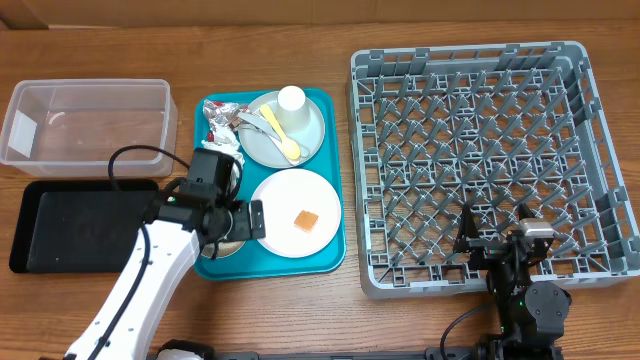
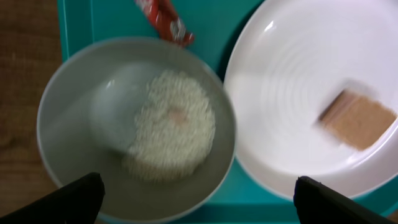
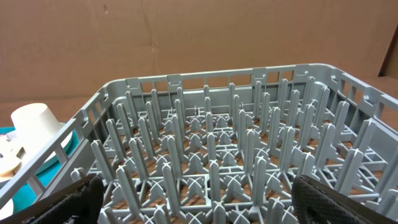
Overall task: Sort waste into correct bins and load items into the dishwasher rack
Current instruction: 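Move the left gripper over the grey rice bowl on the teal tray, then lower the left gripper and grasp the rim of the grey bowl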
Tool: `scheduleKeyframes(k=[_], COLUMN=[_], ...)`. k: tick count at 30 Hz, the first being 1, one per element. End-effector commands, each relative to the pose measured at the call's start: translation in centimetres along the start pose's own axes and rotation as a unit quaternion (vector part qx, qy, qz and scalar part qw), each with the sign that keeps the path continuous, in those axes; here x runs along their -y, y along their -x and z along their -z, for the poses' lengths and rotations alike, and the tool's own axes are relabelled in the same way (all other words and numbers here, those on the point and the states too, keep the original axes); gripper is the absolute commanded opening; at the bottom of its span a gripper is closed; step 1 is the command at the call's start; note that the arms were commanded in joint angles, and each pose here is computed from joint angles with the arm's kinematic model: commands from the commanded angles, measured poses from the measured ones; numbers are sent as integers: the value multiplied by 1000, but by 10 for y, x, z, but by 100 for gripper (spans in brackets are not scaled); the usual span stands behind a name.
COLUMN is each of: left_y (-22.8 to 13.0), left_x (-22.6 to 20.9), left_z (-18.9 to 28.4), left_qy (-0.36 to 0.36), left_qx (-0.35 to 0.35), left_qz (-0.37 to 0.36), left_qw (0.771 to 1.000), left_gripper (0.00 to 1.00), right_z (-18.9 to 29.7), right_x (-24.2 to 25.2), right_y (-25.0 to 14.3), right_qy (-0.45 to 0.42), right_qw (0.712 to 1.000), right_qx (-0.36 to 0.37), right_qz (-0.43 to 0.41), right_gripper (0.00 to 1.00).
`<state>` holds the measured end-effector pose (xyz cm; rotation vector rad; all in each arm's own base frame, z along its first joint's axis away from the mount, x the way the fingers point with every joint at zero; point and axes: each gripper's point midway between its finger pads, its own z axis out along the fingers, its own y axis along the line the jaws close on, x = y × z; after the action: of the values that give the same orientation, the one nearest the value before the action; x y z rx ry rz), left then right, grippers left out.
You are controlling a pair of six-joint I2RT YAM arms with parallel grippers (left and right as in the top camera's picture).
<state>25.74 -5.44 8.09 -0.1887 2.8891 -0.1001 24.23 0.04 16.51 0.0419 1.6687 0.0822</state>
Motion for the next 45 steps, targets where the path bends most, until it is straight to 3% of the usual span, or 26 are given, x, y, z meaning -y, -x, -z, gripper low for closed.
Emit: scheduleKeyframes(k=[1,5,18,23,32,40,42,45], left_y=[9,4,5,7,11,13,15,18], left_x=[5,21,10,7,8,9,10,11], left_z=[-6,-17,-52,-52,-50,-48,-45,-42], left_qy=[-4,-45,-3,7,4,4,4,4], left_qx=[2,-26,-55,-49,-44,-43,-44,-44], left_qz=[2,-22,-28,-29,-29,-29,-29,-28], left_qw=[1000,998,998,998,999,999,999,999], left_gripper=[100,100,100,92,58,52,45,43], right_z=[0,0,0,0,0,0,0,0], right_x=[1,1,1,1,1,1,1,1], right_y=[2,2,2,2,2,2,2,2], right_qy=[-2,-2,-2,-2,-2,-2,-2,-2], right_qw=[1000,1000,1000,1000,1000,1000,1000,1000], right_qx=[6,6,6,6,6,6,6,6], right_qz=[1,1,1,1,1,1,1,1], right_gripper=[100,100,100,100,100,100,100,100])
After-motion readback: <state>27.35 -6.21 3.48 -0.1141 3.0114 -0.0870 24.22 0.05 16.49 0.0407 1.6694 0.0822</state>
